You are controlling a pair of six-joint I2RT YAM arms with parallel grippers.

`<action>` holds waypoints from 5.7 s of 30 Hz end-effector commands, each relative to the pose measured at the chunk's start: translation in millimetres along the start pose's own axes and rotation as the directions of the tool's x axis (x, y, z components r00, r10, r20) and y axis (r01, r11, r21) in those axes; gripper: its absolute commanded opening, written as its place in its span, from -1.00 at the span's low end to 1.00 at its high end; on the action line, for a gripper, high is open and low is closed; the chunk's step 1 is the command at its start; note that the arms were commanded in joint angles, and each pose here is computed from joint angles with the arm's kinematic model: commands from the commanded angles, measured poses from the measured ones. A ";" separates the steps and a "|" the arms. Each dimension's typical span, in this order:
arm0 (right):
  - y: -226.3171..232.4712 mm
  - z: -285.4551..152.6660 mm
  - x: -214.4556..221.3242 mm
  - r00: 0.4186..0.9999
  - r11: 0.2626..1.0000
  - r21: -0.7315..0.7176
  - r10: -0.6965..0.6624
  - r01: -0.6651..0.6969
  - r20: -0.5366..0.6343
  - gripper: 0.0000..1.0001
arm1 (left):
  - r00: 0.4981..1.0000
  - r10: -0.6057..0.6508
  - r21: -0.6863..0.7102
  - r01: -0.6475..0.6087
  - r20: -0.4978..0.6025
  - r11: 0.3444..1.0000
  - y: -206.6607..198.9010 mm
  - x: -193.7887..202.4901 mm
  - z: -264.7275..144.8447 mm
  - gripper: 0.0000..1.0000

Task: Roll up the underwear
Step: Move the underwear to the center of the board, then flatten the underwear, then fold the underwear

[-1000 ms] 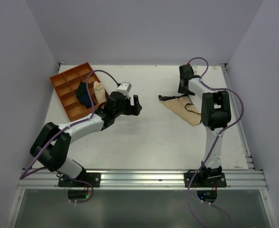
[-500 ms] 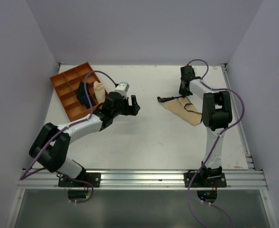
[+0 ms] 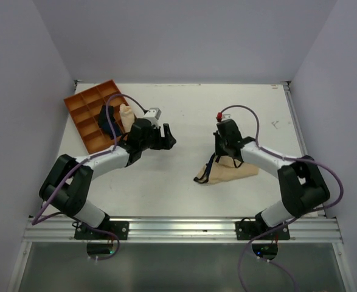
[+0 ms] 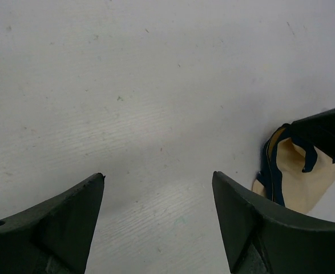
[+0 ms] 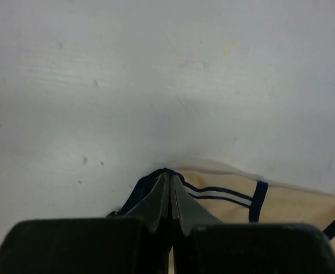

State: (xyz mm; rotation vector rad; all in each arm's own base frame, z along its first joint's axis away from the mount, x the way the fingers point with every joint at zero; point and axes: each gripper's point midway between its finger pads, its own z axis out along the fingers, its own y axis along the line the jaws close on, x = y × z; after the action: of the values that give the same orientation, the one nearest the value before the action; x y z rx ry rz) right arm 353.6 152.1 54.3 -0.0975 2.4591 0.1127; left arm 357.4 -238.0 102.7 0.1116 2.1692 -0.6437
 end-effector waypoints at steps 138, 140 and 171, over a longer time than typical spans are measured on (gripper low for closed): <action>-68.3 -24.6 53.3 0.809 0.812 0.062 0.567 -0.580 0.155 -0.23 | 0.947 0.314 0.342 -0.318 0.069 0.884 -181.3 55.2 -20.7 0.05; -63.5 -25.0 52.7 0.813 0.819 0.033 0.563 -0.573 0.146 -0.23 | 0.938 0.340 0.356 -0.341 0.067 0.870 -189.8 67.2 -16.8 0.05; -58.1 -34.9 74.3 0.755 0.762 -0.021 0.644 -0.647 0.127 -1.00 | 0.802 0.543 0.379 -0.597 0.249 0.707 -250.1 135.6 26.2 0.15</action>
State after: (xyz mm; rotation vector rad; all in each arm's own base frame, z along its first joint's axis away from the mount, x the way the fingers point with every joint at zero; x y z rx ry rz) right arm 277.5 85.0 25.9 0.7438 2.2840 0.3386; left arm 210.1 -457.5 54.6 0.9644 1.8381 -0.6753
